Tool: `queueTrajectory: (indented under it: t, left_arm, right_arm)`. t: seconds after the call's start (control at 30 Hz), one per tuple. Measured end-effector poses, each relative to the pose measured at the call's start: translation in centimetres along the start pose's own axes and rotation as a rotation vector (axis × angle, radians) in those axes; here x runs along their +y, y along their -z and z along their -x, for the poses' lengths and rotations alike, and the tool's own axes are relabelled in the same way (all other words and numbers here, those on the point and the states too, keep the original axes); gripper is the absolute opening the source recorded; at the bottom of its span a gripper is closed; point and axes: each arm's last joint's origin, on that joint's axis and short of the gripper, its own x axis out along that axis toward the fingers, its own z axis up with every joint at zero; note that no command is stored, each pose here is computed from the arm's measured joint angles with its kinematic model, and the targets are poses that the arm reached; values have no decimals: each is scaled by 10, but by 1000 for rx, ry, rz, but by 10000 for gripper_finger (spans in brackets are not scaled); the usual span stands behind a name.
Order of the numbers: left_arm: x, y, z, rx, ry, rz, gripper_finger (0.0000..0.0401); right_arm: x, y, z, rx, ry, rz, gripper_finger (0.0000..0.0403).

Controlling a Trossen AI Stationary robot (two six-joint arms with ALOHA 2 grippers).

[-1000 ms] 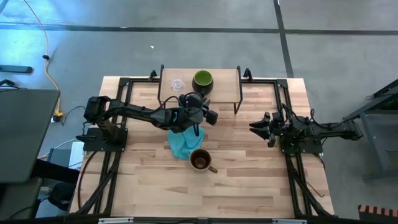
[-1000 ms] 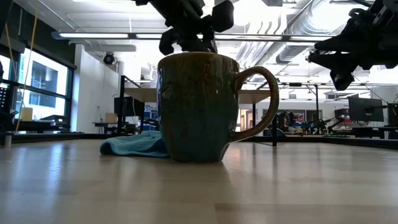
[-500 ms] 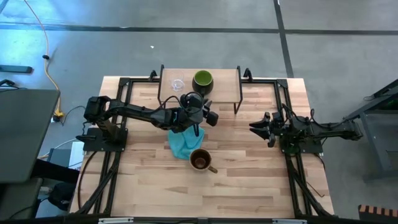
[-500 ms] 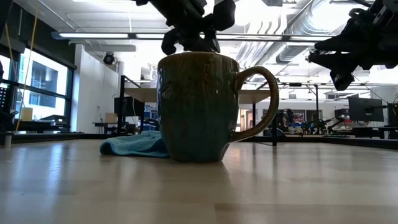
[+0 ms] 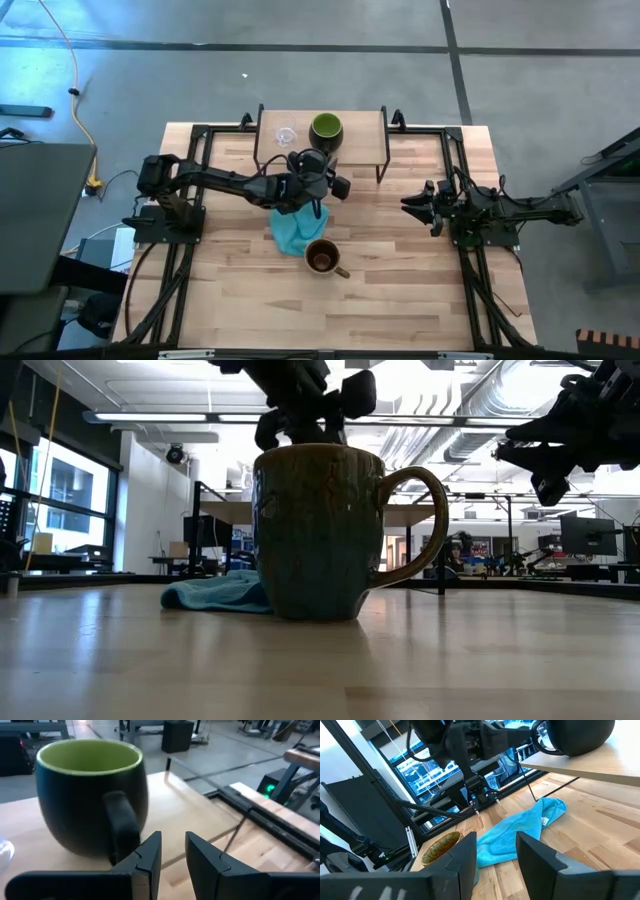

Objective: Stack small to large cups/mugs on shelf
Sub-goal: Put the green mug on the shelf

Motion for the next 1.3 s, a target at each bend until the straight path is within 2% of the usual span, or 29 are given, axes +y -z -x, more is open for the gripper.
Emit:
queueTrajectory:
  t: [0.13, 0.6, 1.3]
  left_arm:
    - [5, -1, -7, 6, -18, 61, 74]
    - [8, -1, -13, 11, -30, 72, 74]
    - [5, -3, -13, 30, 47, 110, 74]
  right_arm:
    - [0, 0, 0, 0, -1, 0, 128]
    - [0, 0, 0, 2, -3, 0, 128]
    - [0, 0, 0, 2, -2, 0, 128]
